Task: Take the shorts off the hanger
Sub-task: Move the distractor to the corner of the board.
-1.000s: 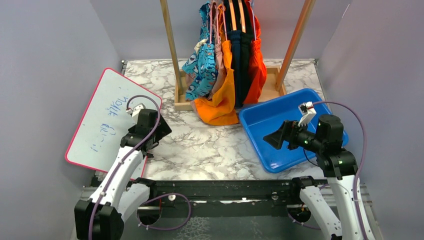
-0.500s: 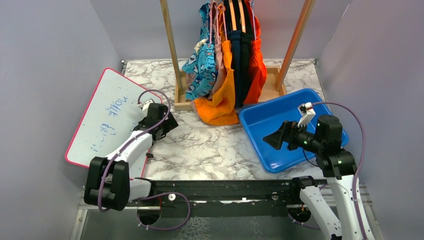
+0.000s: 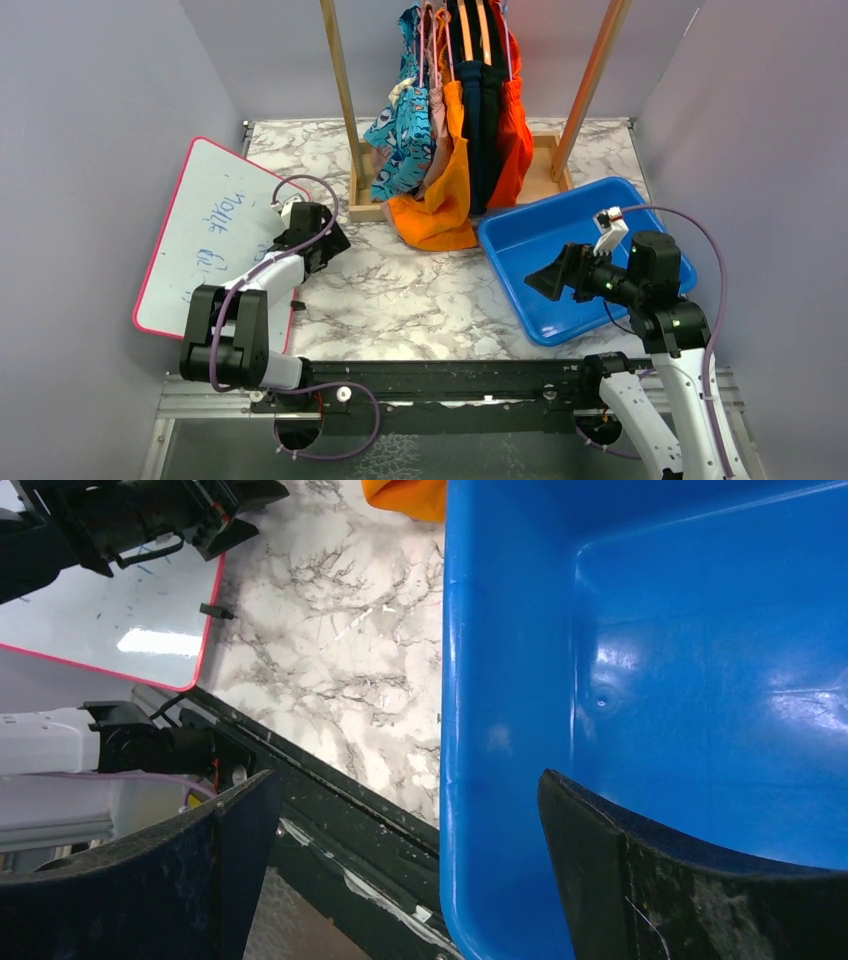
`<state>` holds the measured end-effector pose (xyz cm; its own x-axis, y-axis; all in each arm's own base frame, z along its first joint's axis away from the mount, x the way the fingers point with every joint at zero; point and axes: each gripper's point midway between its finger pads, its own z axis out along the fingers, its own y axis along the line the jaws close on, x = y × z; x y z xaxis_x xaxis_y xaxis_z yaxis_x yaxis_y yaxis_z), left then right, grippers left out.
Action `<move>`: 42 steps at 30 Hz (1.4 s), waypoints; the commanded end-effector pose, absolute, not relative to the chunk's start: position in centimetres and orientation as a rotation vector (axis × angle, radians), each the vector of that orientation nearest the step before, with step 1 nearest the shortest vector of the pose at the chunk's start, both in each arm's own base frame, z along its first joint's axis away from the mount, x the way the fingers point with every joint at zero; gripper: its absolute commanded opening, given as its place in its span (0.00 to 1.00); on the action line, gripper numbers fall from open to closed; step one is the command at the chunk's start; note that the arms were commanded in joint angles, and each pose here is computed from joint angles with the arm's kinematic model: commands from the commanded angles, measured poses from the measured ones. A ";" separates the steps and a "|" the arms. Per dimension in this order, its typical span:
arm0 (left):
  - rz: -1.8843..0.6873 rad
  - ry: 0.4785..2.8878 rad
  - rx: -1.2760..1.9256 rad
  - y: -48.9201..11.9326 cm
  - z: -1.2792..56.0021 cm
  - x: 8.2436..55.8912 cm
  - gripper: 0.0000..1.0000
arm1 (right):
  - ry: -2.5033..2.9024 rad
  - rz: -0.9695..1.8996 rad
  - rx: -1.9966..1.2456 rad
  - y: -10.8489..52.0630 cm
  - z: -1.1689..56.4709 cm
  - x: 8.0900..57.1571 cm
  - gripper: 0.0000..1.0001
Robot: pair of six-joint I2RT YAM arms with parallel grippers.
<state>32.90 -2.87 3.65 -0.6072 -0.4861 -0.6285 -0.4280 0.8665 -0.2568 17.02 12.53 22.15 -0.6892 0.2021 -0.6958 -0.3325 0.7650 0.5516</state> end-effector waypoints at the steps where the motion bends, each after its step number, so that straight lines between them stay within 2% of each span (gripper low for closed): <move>1: -0.037 2.290 -0.622 -1.4 4.5 34.6 0.99 | 2.173 0.899 -0.094 12.9 21.9 16.8 0.99; 8: 0.048 2.276 -0.624 0.0 5.2 33.6 0.99 | 2.172 0.896 -0.097 12.9 22.0 16.9 0.99; 15: -0.228 2.273 -0.469 -4.5 7.6 33.2 0.99 | 2.165 0.892 -0.101 12.9 22.2 17.1 0.99; 20: -0.316 2.305 -0.484 -6.1 7.0 31.2 0.99 | 2.164 0.891 -0.097 12.9 22.2 17.1 0.99; 30: -0.055 2.317 -0.656 -1.7 2.8 28.2 0.99 | 2.168 0.892 -0.092 12.9 22.2 17.2 0.99; 42: -0.009 2.216 -0.772 1.1 4.4 27.8 0.99 | 2.179 0.892 -0.084 12.8 21.9 17.1 0.99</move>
<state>28.13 -0.67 4.12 -0.5589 -0.5168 -0.6485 -0.4648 0.8429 -0.2711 17.17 12.58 21.29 -0.7162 0.2070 -0.6665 -0.3063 0.7649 0.5667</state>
